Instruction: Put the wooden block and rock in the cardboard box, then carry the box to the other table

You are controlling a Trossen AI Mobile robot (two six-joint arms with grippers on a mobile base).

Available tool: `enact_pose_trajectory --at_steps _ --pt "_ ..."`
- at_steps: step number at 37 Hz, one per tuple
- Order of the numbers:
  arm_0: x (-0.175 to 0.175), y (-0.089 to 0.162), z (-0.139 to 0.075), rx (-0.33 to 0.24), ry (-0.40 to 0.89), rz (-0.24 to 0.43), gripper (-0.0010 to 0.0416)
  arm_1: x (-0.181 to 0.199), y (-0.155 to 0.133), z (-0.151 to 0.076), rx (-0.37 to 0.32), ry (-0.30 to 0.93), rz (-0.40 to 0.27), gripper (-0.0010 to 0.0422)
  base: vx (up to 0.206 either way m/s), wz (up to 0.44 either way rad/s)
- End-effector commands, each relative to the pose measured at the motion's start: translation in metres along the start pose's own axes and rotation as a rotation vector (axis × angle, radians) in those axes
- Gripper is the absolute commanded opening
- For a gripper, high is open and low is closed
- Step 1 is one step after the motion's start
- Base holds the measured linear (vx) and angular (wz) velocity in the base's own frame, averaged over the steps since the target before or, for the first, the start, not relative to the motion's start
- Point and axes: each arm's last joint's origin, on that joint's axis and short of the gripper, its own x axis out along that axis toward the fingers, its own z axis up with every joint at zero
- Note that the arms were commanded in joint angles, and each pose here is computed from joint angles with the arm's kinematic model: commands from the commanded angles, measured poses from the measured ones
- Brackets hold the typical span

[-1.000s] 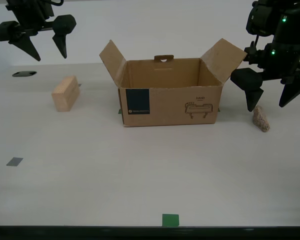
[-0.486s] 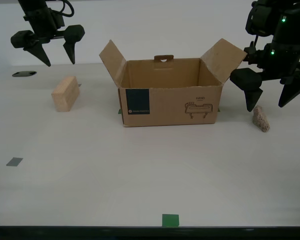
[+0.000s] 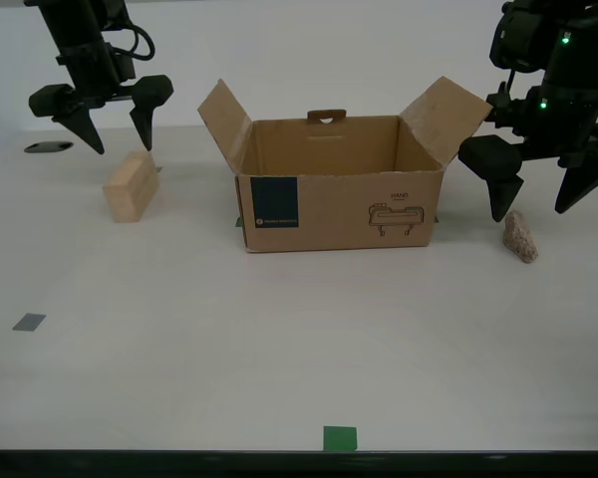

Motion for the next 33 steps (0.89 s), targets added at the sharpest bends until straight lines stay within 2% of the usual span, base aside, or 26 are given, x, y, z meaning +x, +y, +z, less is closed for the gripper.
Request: enact_pose_trajectory --at_steps 1,12,33 --pt "0.001 0.0 0.0 0.004 -0.001 -0.004 0.0387 0.003 0.0 -0.001 0.005 -0.007 0.002 0.0355 0.0 0.0" --pt "0.001 0.0 0.002 0.006 -0.03 -0.002 0.0387 0.016 0.001 -0.002 0.006 -0.045 0.0 0.0355 0.0 0.0" --pt "0.0 0.0 0.008 0.02 -0.089 0.001 0.038 0.023 0.001 -0.007 0.005 -0.036 0.0 0.0355 0.0 0.0"
